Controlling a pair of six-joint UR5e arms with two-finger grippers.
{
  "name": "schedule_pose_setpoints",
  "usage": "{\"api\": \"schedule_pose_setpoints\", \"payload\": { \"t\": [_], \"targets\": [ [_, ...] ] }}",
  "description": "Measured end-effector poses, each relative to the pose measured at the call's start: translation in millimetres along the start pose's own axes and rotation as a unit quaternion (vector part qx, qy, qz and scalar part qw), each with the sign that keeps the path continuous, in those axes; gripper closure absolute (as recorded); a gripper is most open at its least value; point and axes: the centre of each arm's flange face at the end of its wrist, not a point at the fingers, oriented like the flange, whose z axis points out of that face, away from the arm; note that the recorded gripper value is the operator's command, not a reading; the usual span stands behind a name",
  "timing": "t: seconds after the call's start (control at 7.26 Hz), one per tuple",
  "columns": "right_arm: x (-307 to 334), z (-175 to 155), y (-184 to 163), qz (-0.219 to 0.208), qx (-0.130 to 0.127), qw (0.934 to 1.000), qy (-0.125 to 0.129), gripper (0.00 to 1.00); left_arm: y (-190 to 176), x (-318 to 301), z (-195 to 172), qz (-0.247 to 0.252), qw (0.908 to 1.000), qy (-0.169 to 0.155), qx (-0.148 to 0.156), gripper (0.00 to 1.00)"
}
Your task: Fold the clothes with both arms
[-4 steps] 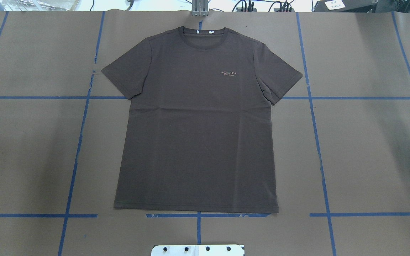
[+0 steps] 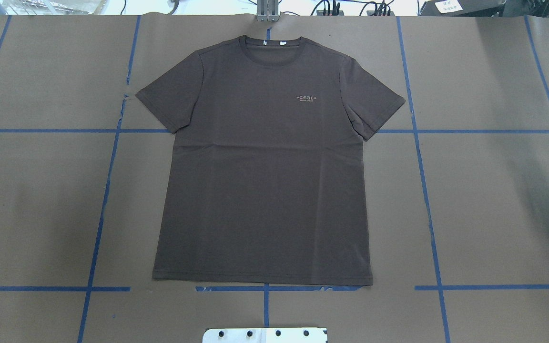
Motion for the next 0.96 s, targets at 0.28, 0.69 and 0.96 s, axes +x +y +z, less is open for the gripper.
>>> {"api": "schedule_pose_setpoints", "payload": {
  "t": [0.28,0.69,0.96],
  "targets": [
    [-38.2,21.8,-5.8,-0.038,0.005,0.9992,-0.011,0.0,-3.8,12.1,-1.8,0.021,0.9997,0.007,0.01,0.0],
    [-142.9,43.7,-56.6,0.02,0.01,0.9994,-0.025,0.0,0.3,62.8,21.5,0.118,0.9902,0.066,0.037,0.0],
    [-223.8,73.0,-115.4,0.07,0.032,0.9968,-0.024,0.03,3.2,73.7,26.1,0.13,0.9872,0.085,0.036,0.0]
  ]
}}
